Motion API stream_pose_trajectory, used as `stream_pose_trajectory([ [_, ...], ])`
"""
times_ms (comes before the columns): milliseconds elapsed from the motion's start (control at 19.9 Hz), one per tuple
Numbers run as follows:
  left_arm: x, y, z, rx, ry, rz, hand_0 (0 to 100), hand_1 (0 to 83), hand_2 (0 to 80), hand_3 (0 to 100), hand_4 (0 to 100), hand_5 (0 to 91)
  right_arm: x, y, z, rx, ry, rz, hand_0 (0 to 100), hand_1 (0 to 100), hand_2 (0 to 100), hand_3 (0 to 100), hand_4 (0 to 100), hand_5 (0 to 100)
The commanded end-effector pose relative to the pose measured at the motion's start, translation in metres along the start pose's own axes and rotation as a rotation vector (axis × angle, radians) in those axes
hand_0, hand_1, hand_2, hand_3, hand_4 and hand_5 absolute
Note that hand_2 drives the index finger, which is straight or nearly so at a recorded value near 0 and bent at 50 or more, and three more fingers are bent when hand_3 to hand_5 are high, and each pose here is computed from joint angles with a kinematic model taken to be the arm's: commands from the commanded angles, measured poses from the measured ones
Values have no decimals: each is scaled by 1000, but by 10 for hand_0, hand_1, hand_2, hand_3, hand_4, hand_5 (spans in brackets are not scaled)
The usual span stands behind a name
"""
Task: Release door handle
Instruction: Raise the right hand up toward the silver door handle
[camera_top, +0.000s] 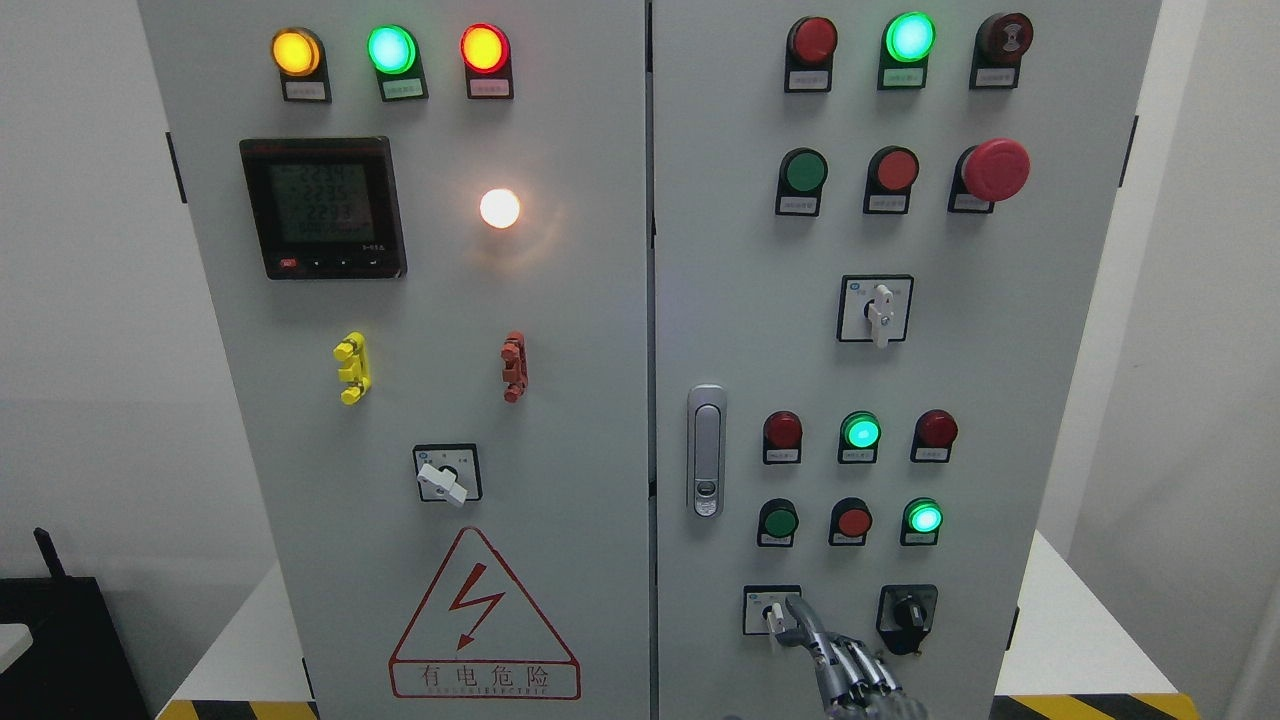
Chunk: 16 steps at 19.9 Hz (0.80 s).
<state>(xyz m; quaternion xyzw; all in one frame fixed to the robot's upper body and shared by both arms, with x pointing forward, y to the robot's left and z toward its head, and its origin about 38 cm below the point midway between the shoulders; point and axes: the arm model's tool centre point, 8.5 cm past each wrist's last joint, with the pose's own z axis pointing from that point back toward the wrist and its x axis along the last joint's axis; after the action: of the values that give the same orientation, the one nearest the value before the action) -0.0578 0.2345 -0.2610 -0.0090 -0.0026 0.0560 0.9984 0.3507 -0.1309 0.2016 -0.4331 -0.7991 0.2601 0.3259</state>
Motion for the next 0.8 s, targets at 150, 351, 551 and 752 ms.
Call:
stream_pose_trajectory([
  [150, -7, 0, 1, 0, 21, -13, 120, 389, 0, 0, 0, 0, 28, 12, -35, 55, -72, 142, 341, 362, 0, 1000, 1000, 1000],
  [351, -7, 0, 1, 0, 21, -13, 120, 389, 0, 0, 0, 0, 31, 16, -46, 76, -73, 154, 346, 345, 0, 1000, 1000, 1000],
  [551, -7, 0, 1, 0, 21, -13, 120, 389, 0, 0, 0, 0, 27, 28, -53, 133, -69, 171, 350, 340, 0, 1000, 1000, 1000],
  [752, -7, 0, 1, 0, 21, -13, 120, 389, 0, 0, 0, 0, 22, 30, -67, 132, -50, 195, 353, 337, 0, 1000, 1000, 1000],
])
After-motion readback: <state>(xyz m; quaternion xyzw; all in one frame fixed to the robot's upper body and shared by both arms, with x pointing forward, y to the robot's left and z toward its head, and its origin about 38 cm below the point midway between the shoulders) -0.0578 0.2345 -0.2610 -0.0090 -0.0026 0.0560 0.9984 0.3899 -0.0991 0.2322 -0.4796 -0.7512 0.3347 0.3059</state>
